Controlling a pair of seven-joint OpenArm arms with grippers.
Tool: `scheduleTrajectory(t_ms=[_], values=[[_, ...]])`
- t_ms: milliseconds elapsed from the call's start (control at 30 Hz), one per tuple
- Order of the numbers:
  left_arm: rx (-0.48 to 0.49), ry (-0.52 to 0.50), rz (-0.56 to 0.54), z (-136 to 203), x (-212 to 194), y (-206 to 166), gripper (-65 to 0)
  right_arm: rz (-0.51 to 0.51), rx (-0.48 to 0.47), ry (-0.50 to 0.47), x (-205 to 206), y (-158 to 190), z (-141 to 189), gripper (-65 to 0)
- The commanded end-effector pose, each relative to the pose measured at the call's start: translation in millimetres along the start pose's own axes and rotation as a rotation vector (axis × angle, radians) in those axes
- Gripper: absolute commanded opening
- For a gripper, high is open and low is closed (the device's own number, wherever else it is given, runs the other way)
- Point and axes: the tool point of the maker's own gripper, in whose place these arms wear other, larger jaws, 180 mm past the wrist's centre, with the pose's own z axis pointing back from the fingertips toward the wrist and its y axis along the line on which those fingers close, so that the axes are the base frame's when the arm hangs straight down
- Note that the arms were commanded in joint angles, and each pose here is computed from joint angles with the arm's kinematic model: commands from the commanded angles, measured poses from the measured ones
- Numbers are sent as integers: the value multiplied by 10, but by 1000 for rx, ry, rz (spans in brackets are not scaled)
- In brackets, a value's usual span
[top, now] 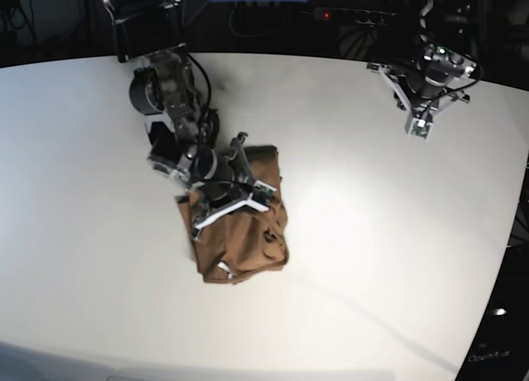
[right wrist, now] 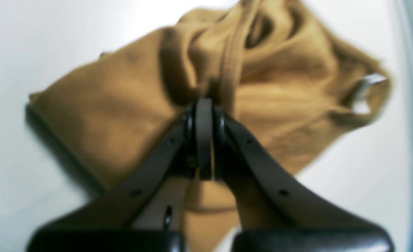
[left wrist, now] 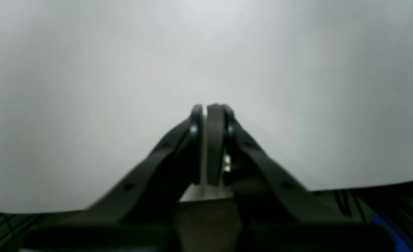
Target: Fold the T-shirt properly
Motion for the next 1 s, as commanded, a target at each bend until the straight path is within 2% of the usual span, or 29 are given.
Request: scheduleTrajectory(t_ms=[0, 100, 233, 333, 400, 533, 667, 800, 967], values=[[10, -30, -5, 33, 81, 35, -628, 8, -51, -24, 91, -178, 61, -646], [8, -30, -7, 34, 83, 38, -628, 35, -94, -14, 76, -283, 195, -646], [6, -31, -8, 37, 81, 33, -628, 91, -154, 68, -145, -487, 398, -646], [-40, -55, -83, 100, 146, -54, -628, 80, -200, 149, -442, -610, 587, -646], [-62, -75, -132, 164, 214, -101, -628, 55, -223, 204, -704, -670, 709, -646], [-33, -97, -159, 286, 250, 64, -628, -59, -270, 341, -1342, -694, 1019, -646], [-11, -86, -220, 371, 204, 280, -628, -165, -296, 432, -1910, -505, 1410, -646], [13, -83, -286, 475, 199, 472, -628, -233, -342, 498, -2147, -319, 1820, -646], [117, -33, -307, 517, 115, 721, -628, -293, -353, 554, -2306, -60, 2121, -646]])
